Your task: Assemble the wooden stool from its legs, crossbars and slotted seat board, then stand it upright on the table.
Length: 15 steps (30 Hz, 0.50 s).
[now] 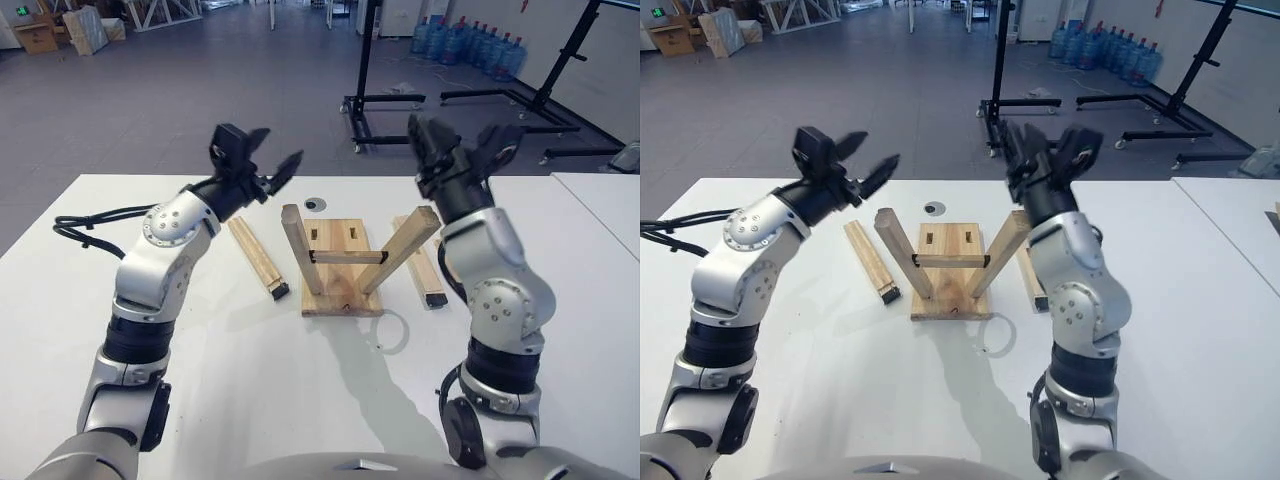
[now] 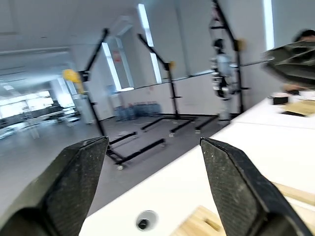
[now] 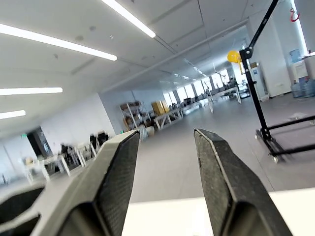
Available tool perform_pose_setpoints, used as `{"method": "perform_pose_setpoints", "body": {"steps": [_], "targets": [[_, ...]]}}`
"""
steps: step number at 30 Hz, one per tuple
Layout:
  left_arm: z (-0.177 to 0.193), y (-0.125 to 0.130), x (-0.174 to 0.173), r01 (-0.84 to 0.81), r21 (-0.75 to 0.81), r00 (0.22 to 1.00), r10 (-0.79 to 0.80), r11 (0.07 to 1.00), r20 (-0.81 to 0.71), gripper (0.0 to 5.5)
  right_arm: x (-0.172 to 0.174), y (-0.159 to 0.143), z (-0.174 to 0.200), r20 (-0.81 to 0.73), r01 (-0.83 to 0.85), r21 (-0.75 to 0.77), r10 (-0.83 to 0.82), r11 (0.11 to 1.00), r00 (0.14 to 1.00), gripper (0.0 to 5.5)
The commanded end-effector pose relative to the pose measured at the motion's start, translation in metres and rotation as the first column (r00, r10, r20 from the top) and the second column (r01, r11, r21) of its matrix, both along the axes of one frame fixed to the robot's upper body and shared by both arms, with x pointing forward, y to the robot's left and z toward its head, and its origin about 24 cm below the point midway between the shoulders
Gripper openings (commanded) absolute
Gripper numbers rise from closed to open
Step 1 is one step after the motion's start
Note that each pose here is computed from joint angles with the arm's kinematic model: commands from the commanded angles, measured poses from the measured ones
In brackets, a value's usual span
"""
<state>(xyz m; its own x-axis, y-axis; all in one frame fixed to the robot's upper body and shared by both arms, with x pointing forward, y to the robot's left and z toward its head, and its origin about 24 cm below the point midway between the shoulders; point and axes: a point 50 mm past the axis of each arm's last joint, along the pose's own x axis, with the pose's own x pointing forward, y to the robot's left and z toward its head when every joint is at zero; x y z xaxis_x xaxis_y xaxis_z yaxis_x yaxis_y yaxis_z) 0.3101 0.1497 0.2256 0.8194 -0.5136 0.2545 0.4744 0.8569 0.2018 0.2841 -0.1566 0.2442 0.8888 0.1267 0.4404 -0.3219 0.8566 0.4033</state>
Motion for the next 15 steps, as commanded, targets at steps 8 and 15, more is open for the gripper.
{"method": "perform_pose_setpoints", "body": {"steps": [8, 15], "targets": [[-0.008, 0.055, 0.015, -0.323, -0.149, 0.946, 0.312, 0.935, -0.092, 3.41, -0.017, -0.003, -0.107, -0.43, -0.237, -0.434, 0.031, 0.869, 0.903, 2.05], [-0.015, 0.051, 0.012, -0.294, -0.152, 0.954, 0.28, 0.944, -0.109, 3.41, -0.079, 0.058, -0.091, -0.403, -0.7, -0.453, 0.573, 0.553, 0.714, 2.05]]}}
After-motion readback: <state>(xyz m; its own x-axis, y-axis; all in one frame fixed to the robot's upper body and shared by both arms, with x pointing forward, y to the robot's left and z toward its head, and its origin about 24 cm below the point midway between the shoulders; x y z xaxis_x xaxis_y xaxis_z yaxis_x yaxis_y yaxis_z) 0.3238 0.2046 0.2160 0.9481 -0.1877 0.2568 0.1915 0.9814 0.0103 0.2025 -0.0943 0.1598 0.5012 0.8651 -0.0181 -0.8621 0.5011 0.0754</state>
